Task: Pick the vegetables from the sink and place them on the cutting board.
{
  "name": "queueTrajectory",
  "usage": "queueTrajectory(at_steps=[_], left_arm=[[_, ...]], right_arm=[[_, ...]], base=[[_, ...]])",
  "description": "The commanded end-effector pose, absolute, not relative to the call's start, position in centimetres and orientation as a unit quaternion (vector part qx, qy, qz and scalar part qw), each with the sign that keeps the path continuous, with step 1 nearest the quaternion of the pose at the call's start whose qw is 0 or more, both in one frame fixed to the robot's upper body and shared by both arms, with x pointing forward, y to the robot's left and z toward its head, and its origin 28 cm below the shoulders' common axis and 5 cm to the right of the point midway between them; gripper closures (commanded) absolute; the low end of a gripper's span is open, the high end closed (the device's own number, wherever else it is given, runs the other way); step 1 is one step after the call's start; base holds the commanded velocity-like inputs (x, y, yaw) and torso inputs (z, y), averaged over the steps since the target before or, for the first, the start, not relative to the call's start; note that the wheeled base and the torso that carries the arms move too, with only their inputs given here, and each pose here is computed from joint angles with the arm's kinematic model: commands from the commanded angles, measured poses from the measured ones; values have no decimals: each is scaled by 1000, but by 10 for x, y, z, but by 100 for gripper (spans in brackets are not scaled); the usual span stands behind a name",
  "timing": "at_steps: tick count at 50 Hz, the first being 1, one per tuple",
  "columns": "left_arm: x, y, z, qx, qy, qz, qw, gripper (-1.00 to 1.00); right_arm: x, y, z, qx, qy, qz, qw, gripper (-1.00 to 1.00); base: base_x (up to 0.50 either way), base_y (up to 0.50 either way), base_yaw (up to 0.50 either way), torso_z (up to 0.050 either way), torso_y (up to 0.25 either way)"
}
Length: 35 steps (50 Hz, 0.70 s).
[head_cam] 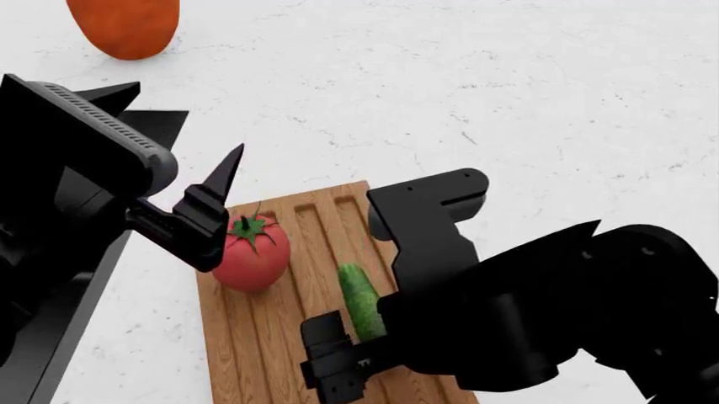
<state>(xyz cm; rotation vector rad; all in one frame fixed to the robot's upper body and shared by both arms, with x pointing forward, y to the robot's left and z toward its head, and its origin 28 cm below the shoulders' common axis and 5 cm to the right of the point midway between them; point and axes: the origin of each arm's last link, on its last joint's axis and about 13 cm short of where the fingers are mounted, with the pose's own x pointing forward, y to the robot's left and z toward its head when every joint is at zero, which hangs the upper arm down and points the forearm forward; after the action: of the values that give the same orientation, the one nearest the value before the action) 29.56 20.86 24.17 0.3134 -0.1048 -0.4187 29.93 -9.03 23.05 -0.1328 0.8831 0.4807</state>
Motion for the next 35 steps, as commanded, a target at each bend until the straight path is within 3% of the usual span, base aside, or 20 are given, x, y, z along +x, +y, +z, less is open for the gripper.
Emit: queueTrajectory(at_steps=[1, 11, 21, 29, 35], left_arm=[[299, 208, 244, 139, -67, -207, 966, -100], [299, 207, 244, 139, -66, -210, 966, -100], [298, 207, 245, 139, -68, -209, 966, -100], [297, 210, 249, 132, -76, -193, 969, -100], [295, 215, 264, 93, -122, -140, 978, -100]], right_arm=[[303, -88, 233, -65, 408, 223, 883, -100], [304, -90, 244, -63, 393, 220, 891, -100], [296, -99, 291, -52, 313, 207, 925, -100], [295, -102, 288, -48, 287, 197, 936, -100], [285, -109, 277, -37, 203, 179, 962, -100]], base=[[0, 0, 0, 0, 0], [0, 0, 0, 0, 0], [0, 0, 0, 0, 0], [0, 0, 0, 0, 0], [0, 0, 0, 0, 0]])
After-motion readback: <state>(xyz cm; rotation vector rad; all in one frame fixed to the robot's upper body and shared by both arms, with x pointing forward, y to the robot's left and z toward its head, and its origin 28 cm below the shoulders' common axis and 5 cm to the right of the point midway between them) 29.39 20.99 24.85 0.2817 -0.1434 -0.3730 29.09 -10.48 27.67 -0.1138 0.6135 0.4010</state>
